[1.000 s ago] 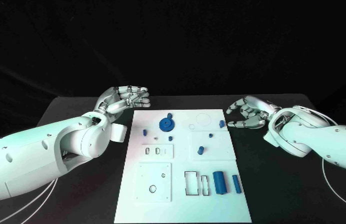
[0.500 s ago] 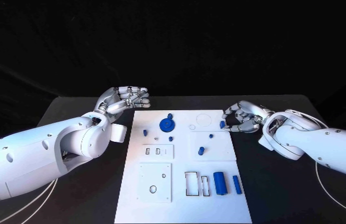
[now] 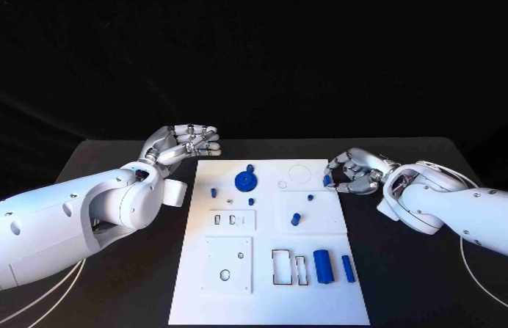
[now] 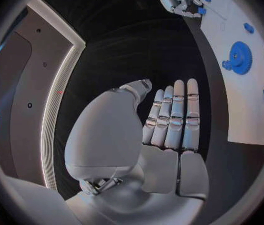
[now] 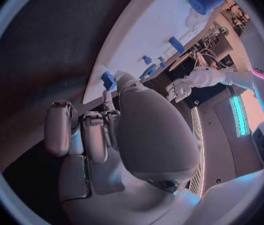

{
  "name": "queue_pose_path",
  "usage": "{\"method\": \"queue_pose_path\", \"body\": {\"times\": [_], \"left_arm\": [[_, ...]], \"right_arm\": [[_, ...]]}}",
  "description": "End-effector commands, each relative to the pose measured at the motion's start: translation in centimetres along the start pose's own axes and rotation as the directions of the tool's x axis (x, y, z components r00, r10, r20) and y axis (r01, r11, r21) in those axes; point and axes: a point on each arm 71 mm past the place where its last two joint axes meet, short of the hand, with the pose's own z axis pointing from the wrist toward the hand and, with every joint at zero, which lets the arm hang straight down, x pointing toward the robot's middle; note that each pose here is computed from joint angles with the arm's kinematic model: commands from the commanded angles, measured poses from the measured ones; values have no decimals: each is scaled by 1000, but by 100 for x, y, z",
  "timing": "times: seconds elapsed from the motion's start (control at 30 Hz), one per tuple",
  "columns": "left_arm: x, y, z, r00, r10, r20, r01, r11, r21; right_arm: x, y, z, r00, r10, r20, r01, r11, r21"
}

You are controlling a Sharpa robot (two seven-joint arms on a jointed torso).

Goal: Assemble the parts on the task board

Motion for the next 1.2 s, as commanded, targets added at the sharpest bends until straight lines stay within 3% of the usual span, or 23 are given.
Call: {"method": "queue_pose_path", "body": {"times": [0.03,1.2], "left_arm": [[23,-10,2,1000,-10,-18,11,1000,6],[18,-10,-4,1000,-11,-20,11,1000,2]], "right_arm": [[18,-6,4,1000,-1,-13,1,1000,7],[74,9,54,1000,-7,-27,7,1000,20]]}}
